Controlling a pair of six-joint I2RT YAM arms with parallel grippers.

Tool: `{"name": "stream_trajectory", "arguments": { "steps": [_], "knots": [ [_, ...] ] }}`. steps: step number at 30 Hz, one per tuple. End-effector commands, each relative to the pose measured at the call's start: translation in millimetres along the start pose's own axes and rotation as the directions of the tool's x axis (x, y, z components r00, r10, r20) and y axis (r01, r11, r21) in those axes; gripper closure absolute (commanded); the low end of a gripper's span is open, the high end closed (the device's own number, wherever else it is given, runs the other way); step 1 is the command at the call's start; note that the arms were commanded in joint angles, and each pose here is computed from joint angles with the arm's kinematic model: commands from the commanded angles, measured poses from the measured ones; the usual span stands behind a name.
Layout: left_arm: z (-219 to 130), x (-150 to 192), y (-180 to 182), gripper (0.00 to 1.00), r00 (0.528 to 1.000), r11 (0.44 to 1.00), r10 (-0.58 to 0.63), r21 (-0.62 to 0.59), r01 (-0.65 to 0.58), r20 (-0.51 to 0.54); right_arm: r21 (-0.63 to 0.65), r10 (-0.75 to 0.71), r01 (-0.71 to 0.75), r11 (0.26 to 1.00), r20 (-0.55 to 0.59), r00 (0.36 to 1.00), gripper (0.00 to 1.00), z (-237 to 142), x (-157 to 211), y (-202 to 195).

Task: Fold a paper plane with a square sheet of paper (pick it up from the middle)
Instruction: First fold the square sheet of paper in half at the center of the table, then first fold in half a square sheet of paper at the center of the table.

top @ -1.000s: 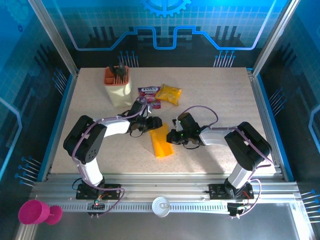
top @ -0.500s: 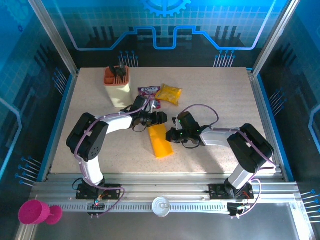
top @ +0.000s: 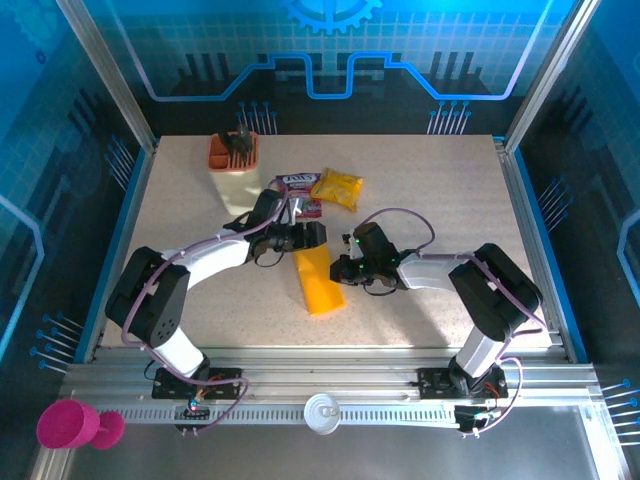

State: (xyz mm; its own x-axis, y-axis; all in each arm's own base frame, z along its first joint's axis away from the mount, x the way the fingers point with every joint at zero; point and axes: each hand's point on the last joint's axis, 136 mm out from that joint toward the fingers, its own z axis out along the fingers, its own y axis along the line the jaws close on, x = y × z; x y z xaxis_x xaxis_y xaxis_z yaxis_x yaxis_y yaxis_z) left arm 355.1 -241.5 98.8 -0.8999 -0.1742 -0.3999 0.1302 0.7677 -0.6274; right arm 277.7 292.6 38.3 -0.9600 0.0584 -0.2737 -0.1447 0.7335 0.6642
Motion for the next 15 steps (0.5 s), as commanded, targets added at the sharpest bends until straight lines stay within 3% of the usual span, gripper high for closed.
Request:
{"name": "stream_trajectory", "arguments": {
  "steps": [1,5,15],
  "knots": [
    [1,14,12,0.33,0.998,0.999,0.030,-0.022,-0.031,-0.051,-0.030,-0.012,0.012,0.999,0.007,1.000,1.00,2,-9,6],
    [7,22,11,0.38,0.996,0.999,0.038,-0.002,-0.038,-0.083,-0.033,-0.010,0.010,0.999,0.001,1.000,1.00,4,-9,6],
    [24,27,21,0.39,0.993,0.998,0.046,-0.036,-0.050,-0.106,-0.030,-0.002,0.002,1.000,-0.011,1.000,1.00,9,-6,2]
  ]
}}
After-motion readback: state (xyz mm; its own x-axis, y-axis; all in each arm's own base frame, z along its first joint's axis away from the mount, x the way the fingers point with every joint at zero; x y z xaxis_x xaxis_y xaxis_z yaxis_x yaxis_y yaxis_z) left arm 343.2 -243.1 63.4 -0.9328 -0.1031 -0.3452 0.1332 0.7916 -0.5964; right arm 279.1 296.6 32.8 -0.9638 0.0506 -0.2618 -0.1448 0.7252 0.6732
